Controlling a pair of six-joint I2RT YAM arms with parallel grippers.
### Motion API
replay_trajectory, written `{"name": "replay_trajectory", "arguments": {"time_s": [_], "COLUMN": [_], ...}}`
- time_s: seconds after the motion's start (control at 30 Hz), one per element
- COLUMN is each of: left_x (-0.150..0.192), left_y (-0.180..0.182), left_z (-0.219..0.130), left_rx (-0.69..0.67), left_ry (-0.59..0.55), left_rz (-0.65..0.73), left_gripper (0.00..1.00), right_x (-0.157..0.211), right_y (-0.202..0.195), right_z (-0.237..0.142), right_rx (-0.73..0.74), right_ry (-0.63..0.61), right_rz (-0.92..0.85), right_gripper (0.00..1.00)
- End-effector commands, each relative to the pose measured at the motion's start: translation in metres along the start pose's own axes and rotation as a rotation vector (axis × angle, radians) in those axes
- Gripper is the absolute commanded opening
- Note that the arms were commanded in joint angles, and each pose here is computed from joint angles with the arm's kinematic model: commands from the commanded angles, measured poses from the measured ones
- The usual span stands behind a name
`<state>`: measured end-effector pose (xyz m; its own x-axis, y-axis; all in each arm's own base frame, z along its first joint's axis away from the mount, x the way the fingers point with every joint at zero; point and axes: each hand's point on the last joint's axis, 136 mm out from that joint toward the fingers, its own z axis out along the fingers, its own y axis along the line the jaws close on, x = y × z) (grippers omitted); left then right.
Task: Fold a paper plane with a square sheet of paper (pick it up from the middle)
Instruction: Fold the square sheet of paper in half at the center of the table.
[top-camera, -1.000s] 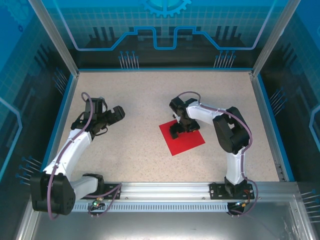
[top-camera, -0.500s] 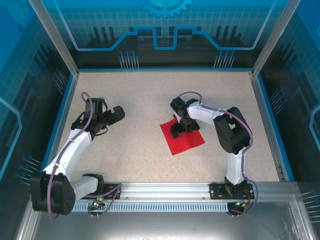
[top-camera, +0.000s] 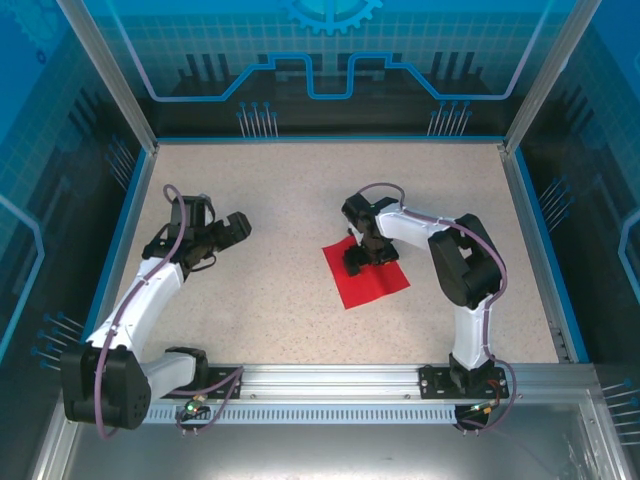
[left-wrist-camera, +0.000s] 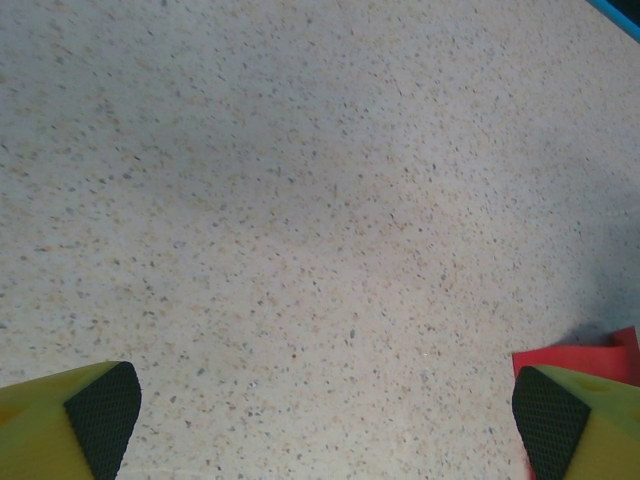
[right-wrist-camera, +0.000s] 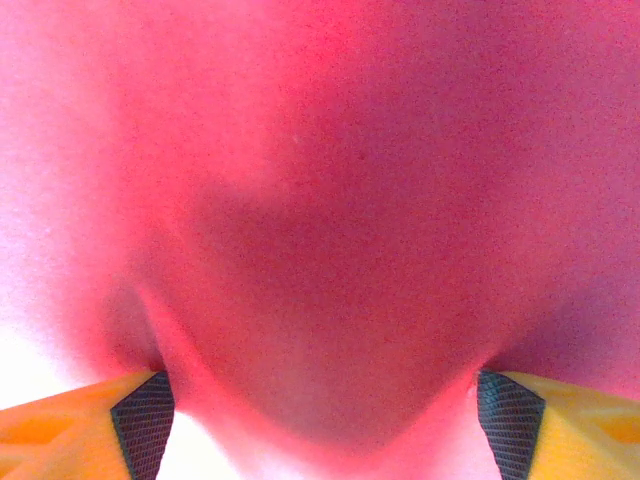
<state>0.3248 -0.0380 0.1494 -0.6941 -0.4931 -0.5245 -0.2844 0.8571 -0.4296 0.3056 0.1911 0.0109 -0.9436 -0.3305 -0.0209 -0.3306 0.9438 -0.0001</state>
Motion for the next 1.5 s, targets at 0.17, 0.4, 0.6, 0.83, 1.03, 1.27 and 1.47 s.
{"name": "replay_trajectory", "arguments": {"time_s": [0.17,0.4,0.6,0.83,1.03,1.27,1.47], "left_x": [0.046,0.075,0.096,0.105,0.113,0.128,0.142], "left_y": [-0.038,-0.071,-0.091,-0.099,-0.105,-0.119,-0.129], "left_z": [0.009,0.017,0.026,0.028,0.033,0.042,0.050], "left_rx": [0.144,0.289,0.369,0.421,0.425,0.422,0.418], "left_ry": [0.183,0.241,0.288,0.300,0.323,0.367,0.406], "left_rz": [-0.030,-0.092,-0.113,-0.136,-0.125,-0.090,-0.059], "left_gripper": [0.99,0.98,0.97,0.95,0.93,0.89,0.86], "right_x": [0.017,0.000,-0.012,-0.019,-0.017,-0.008,-0.002], "right_y": [0.003,0.032,0.058,0.086,0.074,0.055,0.034], "right_z": [0.019,-0.023,-0.067,-0.100,-0.070,-0.038,-0.027], "right_rx": [-0.057,-0.242,-0.490,-0.849,-0.783,-0.657,-0.509], "right_ry": [0.053,-0.080,-0.188,-0.208,-0.156,-0.113,-0.111], "right_rz": [0.093,0.149,0.195,0.250,0.291,0.307,0.299], "right_gripper": [0.62,0.43,0.33,0.33,0.34,0.40,0.49]}}
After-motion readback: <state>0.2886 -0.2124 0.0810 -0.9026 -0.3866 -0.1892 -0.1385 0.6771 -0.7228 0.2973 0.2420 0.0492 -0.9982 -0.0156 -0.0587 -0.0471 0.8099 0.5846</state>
